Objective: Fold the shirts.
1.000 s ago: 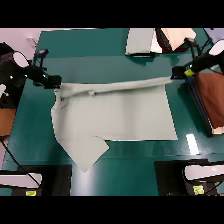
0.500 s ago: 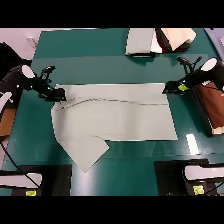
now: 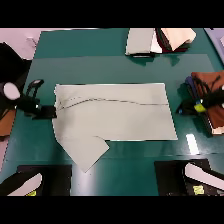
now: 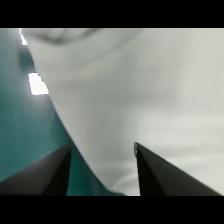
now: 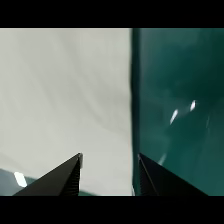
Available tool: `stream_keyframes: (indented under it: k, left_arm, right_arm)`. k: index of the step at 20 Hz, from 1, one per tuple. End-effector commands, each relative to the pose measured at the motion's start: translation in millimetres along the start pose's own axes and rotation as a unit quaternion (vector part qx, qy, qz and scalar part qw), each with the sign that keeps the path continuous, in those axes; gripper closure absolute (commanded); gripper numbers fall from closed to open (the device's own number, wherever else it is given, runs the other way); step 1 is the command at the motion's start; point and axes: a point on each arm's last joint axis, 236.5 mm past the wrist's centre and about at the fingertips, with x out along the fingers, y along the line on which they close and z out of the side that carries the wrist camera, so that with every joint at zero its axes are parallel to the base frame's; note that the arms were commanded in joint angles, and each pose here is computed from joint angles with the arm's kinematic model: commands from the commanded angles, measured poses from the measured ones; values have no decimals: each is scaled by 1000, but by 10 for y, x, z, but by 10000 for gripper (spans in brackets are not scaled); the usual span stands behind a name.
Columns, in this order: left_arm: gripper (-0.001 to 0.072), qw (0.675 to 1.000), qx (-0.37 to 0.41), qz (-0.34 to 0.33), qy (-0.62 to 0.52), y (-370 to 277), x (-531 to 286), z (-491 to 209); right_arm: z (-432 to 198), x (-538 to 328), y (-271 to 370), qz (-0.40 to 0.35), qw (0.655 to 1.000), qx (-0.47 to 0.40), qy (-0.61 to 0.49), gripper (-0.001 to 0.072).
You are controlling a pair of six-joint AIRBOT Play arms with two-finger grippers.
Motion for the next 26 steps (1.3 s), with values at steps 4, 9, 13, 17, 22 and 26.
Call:
stream_keyframes:
  k: [4, 9, 13, 17, 22, 26]
  left_arm:
    - [240, 999, -31, 3, 23, 36, 65, -639]
    - [240, 999, -32, 0, 14, 24, 67, -598]
    - [240, 997, -48, -1, 60, 33, 173, -860]
    - [240, 991, -66, -52, 109, -218, 409, -1200]
    - [240, 984, -57, -95, 139, -665, 649, -1522]
    - [241, 983, -42, -105, 145, -800, 694, -1614]
  right_arm:
    - [-906, 452, -264, 3, 995, 79, 58, 301]
    - [-892, 649, -63, 13, 997, 49, 55, 415]
    - [-798, 616, 60, -9, 1000, -9, 25, 691]
    - [-732, 488, 135, -17, 999, -32, -14, 692]
    - [-708, 429, 158, -20, 999, -38, -31, 692]
    - [-703, 429, 160, -20, 999, -38, -31, 692]
